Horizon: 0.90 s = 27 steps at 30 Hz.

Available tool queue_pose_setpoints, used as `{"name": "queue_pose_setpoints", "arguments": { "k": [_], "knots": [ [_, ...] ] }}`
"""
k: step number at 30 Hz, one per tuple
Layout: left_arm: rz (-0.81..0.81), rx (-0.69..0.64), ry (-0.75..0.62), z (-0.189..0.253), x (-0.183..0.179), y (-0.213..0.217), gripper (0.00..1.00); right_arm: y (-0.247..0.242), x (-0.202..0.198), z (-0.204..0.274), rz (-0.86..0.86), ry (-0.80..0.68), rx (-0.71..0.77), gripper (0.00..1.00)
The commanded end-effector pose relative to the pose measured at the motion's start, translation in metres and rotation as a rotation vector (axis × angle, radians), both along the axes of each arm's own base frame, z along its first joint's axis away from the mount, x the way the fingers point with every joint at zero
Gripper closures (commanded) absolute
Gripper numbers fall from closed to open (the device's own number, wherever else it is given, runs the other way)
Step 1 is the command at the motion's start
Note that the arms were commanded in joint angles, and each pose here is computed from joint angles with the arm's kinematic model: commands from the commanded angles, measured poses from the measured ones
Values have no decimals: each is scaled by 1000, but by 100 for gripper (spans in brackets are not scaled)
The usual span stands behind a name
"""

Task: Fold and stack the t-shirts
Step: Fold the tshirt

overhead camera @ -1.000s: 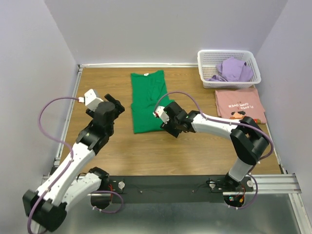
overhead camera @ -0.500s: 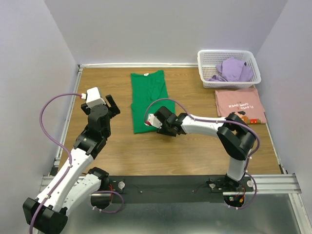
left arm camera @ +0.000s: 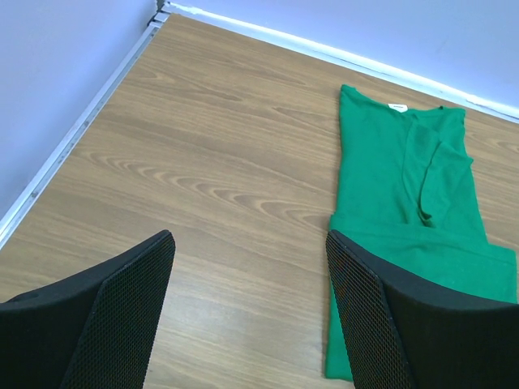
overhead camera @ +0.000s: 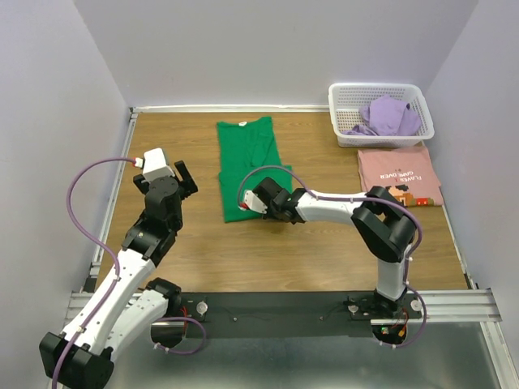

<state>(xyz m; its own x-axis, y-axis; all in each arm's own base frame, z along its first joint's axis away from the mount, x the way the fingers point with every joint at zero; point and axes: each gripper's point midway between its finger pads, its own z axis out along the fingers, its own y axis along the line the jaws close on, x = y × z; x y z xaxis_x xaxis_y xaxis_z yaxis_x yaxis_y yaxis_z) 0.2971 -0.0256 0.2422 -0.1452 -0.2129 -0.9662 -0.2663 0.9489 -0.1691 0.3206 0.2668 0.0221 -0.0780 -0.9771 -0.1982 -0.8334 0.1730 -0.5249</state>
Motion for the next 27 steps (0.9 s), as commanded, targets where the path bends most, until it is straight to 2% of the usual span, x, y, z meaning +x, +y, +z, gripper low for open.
{"name": "queue_pose_setpoints", "arguments": {
  "k": [1,2,3,6,7,14,19,24,27],
  "knots": [
    [-25,-29,-13,4,1,-5,16,-14,-21,-34,1,106,-61,89],
    [-33,-59,-7,2,1,-8,16,-14,-24,-35,-5,118,-48,98],
    [-37,-78,1,0,0,-11,16,-13,-26,-34,-8,128,-39,100],
    [-18,-155,66,-13,-3,-15,17,-7,-37,-27,-20,174,25,100],
    [9,-245,73,-14,-4,-19,17,-6,-39,-25,-22,186,39,100],
    [-59,-448,375,-90,-24,-61,19,4,-73,-6,-26,336,162,99],
    [-102,-447,509,-124,-43,-71,19,4,-83,1,-56,366,202,100],
    [-89,-528,629,-146,-61,-82,23,5,-80,5,-113,355,224,100],
    [-88,-526,713,-165,-67,-88,23,9,-83,5,-117,371,241,99]
  ]
}}
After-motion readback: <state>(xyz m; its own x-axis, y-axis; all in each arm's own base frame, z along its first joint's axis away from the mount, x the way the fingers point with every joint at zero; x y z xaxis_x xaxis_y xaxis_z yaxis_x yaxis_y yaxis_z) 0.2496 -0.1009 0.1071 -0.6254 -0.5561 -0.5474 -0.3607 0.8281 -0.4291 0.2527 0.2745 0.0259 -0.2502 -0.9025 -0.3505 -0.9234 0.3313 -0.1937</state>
